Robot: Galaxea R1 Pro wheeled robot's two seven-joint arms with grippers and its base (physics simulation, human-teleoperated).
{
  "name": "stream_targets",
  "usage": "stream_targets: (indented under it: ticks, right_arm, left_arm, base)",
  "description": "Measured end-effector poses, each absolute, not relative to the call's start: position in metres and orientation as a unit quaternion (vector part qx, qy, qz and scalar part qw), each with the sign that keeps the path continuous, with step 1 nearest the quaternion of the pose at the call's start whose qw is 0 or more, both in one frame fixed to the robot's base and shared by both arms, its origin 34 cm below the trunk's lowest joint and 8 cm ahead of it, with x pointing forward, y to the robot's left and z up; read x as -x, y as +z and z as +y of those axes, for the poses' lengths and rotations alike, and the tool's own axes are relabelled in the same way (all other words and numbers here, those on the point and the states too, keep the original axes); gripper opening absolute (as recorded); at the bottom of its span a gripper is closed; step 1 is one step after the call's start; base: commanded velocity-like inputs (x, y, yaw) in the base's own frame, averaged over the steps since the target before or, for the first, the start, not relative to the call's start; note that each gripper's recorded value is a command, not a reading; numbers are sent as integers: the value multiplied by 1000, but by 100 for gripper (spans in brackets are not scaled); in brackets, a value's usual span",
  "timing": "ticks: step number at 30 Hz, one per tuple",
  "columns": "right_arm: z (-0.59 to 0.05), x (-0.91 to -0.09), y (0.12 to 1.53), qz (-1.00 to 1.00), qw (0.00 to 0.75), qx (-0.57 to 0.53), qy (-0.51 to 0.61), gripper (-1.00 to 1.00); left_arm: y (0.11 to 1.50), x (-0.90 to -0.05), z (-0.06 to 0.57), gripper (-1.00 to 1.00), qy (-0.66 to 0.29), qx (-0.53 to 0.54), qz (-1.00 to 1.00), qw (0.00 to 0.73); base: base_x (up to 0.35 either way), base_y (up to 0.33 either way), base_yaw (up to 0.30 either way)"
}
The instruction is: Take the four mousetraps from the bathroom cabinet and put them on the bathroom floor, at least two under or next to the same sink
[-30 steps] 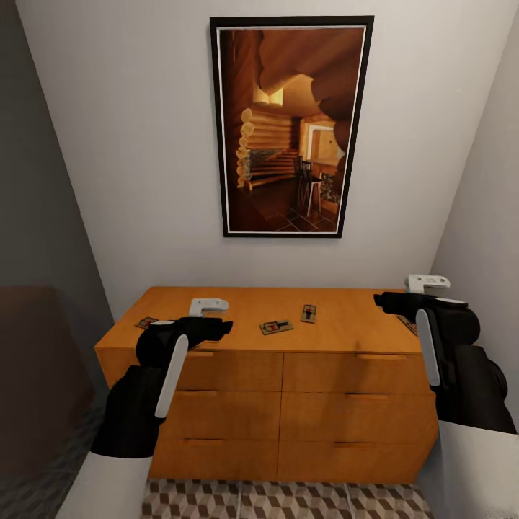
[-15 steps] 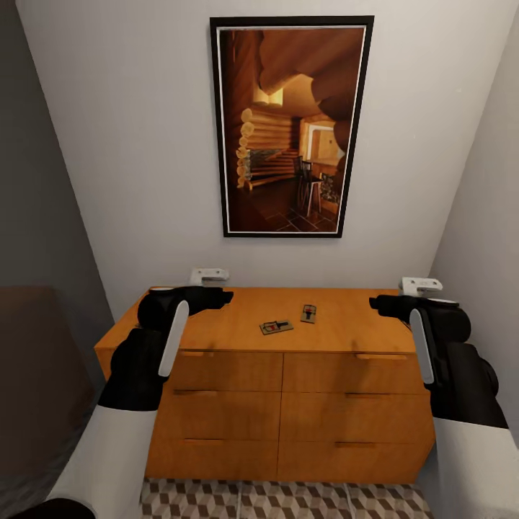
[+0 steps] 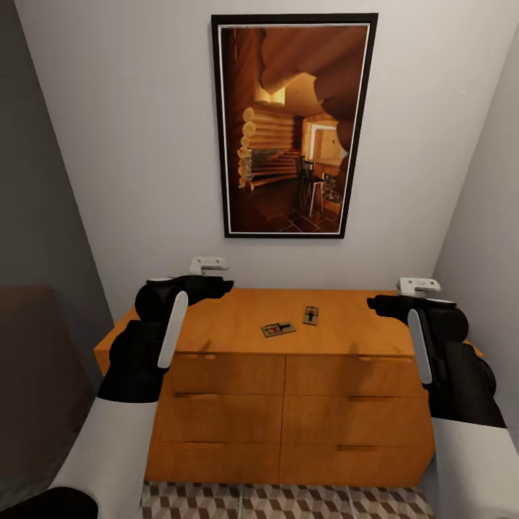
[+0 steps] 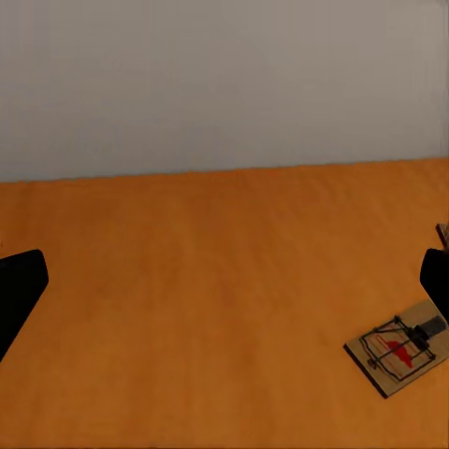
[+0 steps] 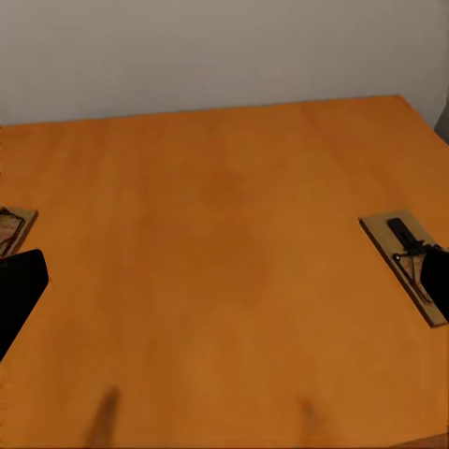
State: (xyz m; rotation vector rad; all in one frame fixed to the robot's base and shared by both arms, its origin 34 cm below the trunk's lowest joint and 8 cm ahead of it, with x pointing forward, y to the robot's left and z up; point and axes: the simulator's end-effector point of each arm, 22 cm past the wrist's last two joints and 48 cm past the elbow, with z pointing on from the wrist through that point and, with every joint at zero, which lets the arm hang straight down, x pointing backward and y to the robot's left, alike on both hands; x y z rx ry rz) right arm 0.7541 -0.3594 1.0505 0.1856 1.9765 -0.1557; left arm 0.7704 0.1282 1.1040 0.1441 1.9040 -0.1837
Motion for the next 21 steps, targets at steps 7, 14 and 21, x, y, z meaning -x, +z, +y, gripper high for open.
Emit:
stream_targets:
  ticks: [7, 14, 21]
  right_arm:
    - [-358, -754, 1051, 833, 544, -77, -64, 100]
    - [-357, -754, 1050, 833, 544, -76, -63, 100]
    - [-356, -755, 1049, 834, 543, -76, -62, 100]
  left_arm:
    - [1105, -770, 128, 100, -79, -62, 812, 574]
    - [1103, -770, 127, 100, -84, -62, 814, 572]
    - [1097, -770, 120, 100, -97, -64, 818, 564]
  base:
    - [256, 91, 0]
    - [305, 40, 0]
    - [319, 9, 0]
